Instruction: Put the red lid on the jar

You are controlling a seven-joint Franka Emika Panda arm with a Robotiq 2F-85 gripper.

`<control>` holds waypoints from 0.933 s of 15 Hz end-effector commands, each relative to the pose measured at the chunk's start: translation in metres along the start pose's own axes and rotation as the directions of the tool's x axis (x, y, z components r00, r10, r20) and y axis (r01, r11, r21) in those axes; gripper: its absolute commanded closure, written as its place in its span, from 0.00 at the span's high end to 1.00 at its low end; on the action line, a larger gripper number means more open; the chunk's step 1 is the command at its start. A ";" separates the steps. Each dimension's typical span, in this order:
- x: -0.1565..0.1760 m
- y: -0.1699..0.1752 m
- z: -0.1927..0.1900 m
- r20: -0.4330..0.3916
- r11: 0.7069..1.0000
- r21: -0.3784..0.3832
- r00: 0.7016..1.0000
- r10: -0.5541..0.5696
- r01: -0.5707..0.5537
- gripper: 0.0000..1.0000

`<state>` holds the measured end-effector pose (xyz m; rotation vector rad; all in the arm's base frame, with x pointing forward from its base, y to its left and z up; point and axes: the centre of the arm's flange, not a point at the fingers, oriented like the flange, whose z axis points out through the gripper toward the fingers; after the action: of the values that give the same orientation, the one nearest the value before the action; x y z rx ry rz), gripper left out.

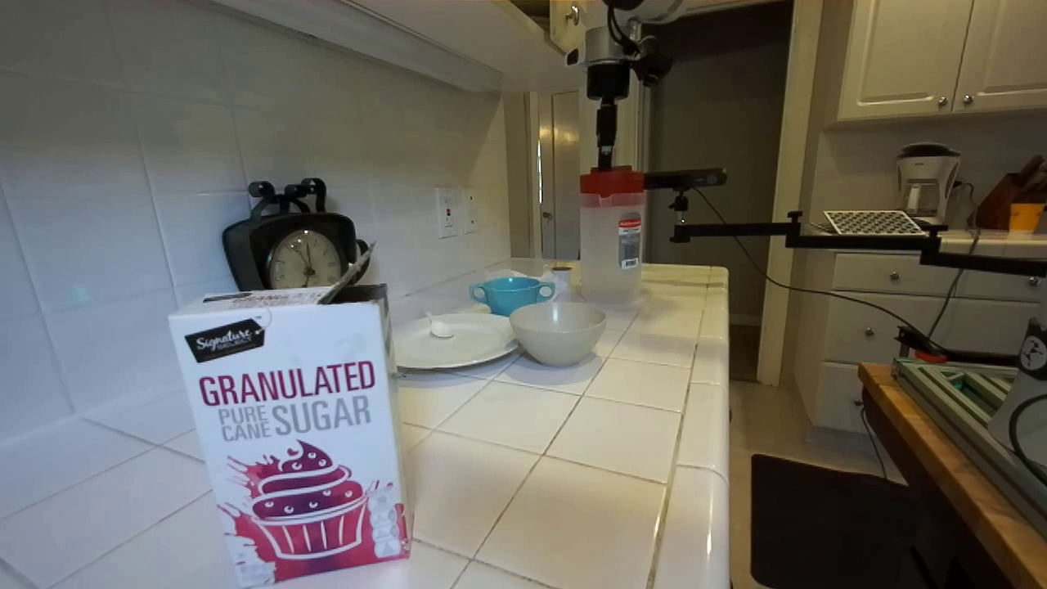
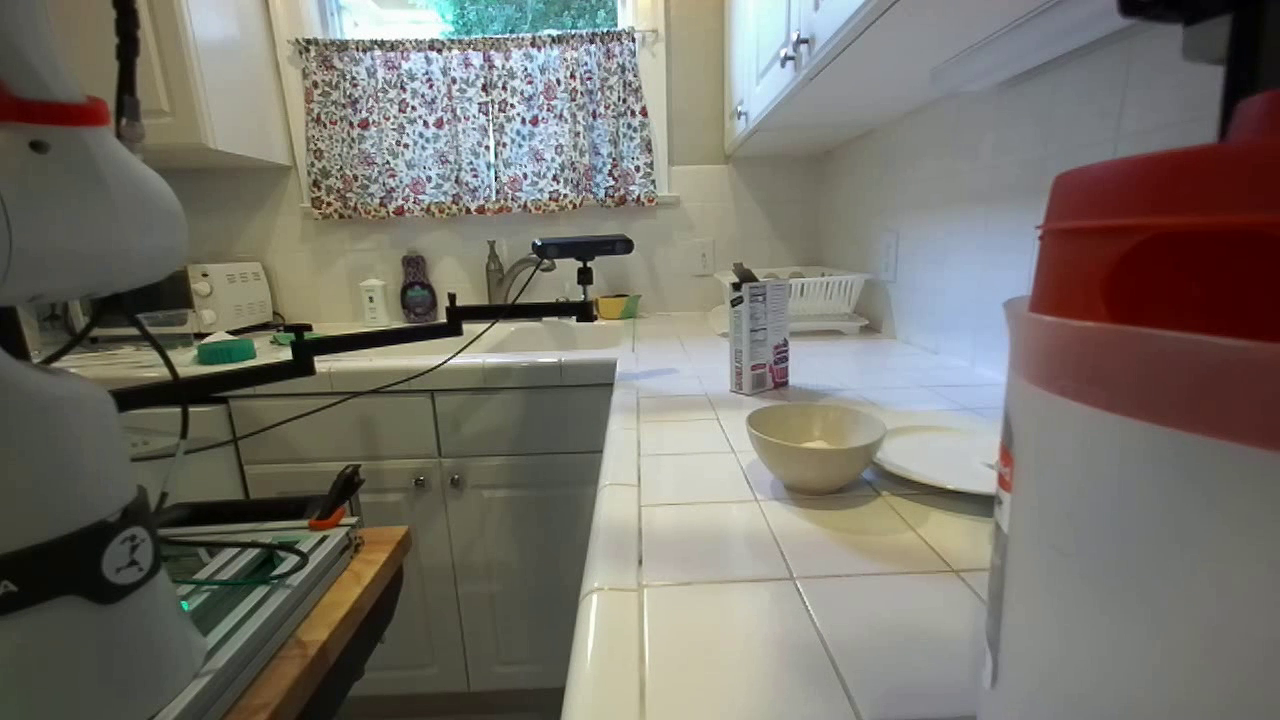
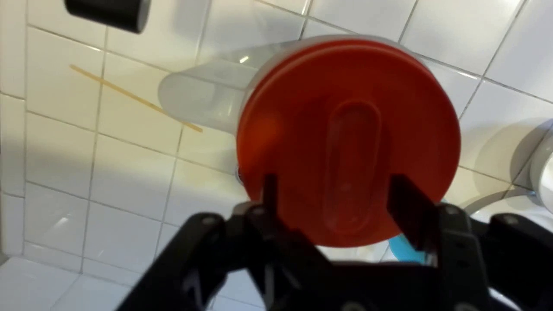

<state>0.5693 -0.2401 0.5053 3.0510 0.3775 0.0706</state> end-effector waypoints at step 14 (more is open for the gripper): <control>-0.104 -0.087 -0.076 0.017 0.998 0.014 0.998 -0.067 0.066 1.00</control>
<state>0.4434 -0.1772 0.5714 3.0470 0.4801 0.0383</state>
